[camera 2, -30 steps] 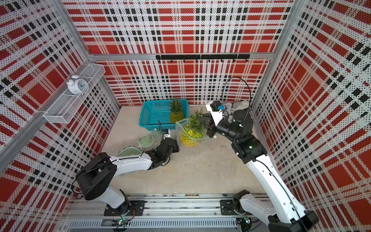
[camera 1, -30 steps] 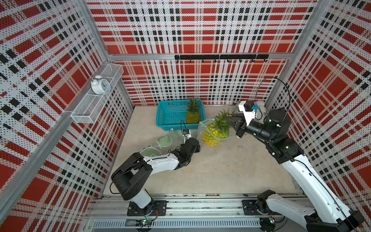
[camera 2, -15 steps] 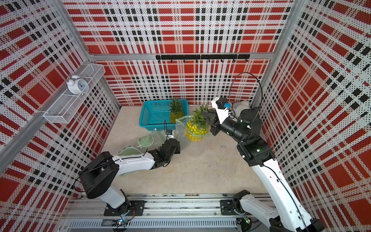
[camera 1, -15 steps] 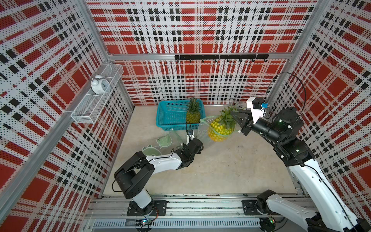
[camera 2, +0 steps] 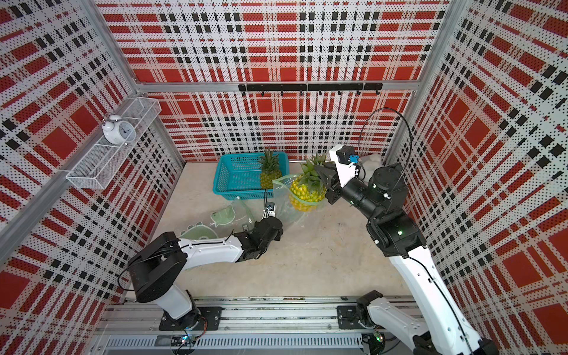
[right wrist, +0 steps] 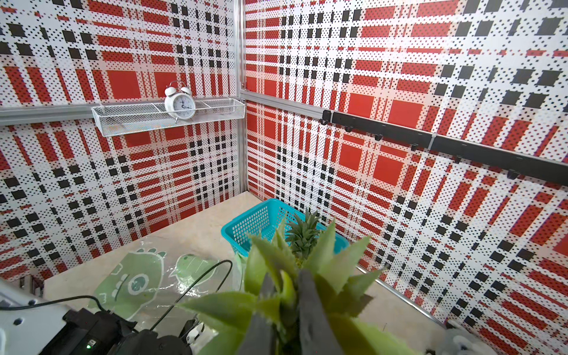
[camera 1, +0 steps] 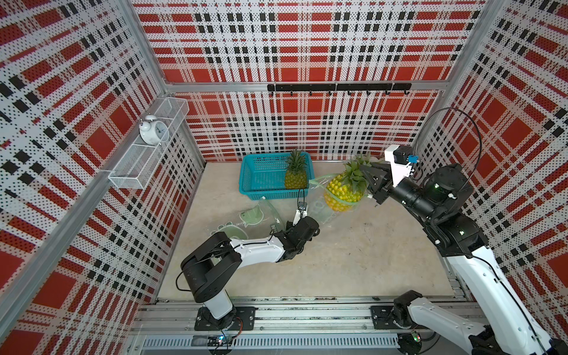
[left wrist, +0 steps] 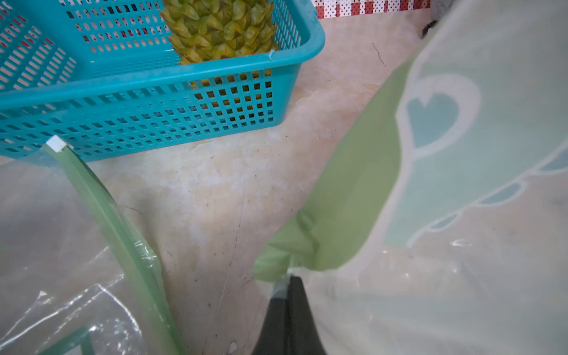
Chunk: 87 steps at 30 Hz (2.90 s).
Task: Open the zip-top bag and take out the pineapple
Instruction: Pick up the pineapple from the zipper food storage bag, then place the zipper food storage bag at the center of the board.
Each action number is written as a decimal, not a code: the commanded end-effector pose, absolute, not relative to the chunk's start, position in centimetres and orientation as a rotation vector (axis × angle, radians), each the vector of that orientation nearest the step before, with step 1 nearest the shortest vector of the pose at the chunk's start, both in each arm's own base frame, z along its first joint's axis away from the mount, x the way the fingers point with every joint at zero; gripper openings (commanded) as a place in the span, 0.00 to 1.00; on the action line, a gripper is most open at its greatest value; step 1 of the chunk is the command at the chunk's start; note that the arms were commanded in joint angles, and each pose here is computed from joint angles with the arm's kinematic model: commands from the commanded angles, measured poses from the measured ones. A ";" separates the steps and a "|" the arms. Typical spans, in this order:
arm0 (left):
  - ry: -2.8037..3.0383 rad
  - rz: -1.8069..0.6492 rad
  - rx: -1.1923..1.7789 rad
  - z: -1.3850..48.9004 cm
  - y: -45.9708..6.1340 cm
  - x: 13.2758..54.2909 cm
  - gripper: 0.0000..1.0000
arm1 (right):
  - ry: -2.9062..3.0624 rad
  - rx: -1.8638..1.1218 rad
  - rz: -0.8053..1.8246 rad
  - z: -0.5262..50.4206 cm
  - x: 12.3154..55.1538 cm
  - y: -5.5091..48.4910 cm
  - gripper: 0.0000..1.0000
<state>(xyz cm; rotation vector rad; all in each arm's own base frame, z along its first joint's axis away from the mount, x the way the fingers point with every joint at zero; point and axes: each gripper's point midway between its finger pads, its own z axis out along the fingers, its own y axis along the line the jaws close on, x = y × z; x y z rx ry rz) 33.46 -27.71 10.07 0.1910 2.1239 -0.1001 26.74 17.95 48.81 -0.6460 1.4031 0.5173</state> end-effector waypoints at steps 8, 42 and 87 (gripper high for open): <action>2.099 0.047 0.398 9.2 -28.9 32.1 0.00 | 1.083 -0.550 0.432 58.8 22.8 15.1 0.00; 1.966 0.303 0.683 9.1 -31.3 29.7 0.00 | 0.990 -0.510 0.426 61.6 21.3 14.2 0.00; 2.020 -0.583 0.377 22.0 -39.8 36.4 0.52 | 1.474 -0.494 0.395 44.4 37.2 18.8 0.00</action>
